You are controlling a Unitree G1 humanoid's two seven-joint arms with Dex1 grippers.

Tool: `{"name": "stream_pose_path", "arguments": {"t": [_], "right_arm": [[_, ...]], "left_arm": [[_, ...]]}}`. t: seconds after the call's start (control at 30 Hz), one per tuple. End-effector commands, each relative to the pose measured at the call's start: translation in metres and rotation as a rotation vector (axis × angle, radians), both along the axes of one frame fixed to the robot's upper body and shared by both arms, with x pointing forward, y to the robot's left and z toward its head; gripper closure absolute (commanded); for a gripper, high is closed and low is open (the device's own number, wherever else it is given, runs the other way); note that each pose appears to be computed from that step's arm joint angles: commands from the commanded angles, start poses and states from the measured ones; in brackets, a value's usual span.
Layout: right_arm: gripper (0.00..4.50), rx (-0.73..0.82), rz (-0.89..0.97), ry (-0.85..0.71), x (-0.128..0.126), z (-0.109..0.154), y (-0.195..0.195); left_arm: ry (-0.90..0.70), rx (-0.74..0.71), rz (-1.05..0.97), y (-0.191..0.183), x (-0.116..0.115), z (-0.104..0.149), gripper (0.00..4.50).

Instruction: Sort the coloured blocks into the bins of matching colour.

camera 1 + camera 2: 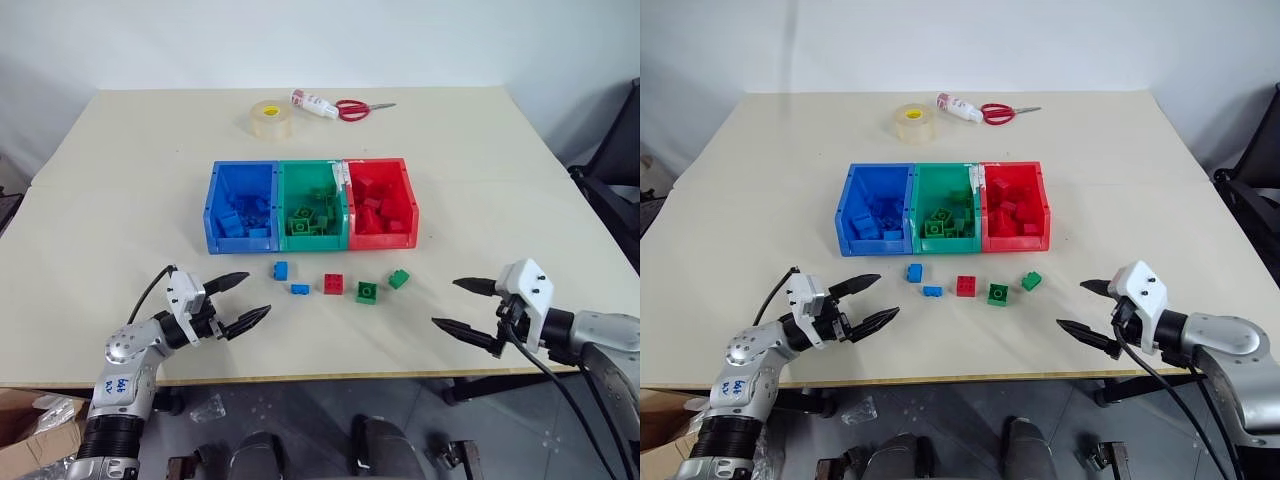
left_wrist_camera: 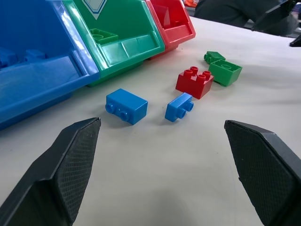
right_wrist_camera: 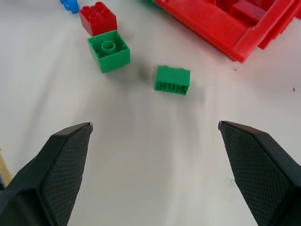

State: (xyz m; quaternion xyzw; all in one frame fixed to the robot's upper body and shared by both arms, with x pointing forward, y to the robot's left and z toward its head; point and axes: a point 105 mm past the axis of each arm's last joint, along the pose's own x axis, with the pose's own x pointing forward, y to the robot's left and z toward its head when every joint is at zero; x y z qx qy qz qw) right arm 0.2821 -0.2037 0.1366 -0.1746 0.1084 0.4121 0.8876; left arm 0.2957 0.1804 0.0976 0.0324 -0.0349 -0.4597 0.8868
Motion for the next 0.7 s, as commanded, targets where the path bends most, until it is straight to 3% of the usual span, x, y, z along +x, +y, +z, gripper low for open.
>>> {"name": "stream_pose_path", "arguments": {"t": [0.03, 0.4, 0.5, 0.7], "right_arm": [[0.01, -0.019, 0.005, -0.017, 0.018, -0.008, 0.008], [0.01, -0.039, 0.053, 0.007, 0.061, -0.033, 0.036], [0.55, -0.036, 0.04, 0.021, 0.065, -0.036, 0.037], [2.47, -0.015, 0.048, 0.001, 0.061, -0.031, 0.04]], "left_arm": [[-0.046, 0.006, 0.005, 0.001, 0.001, 0.01, 0.0], [-0.059, 0.005, 0.043, 0.004, -0.011, 0.011, 0.0], [-0.059, 0.003, 0.051, 0.005, -0.014, 0.011, 0.0], [-0.06, 0.002, 0.054, 0.008, -0.017, 0.011, 0.0]]}}
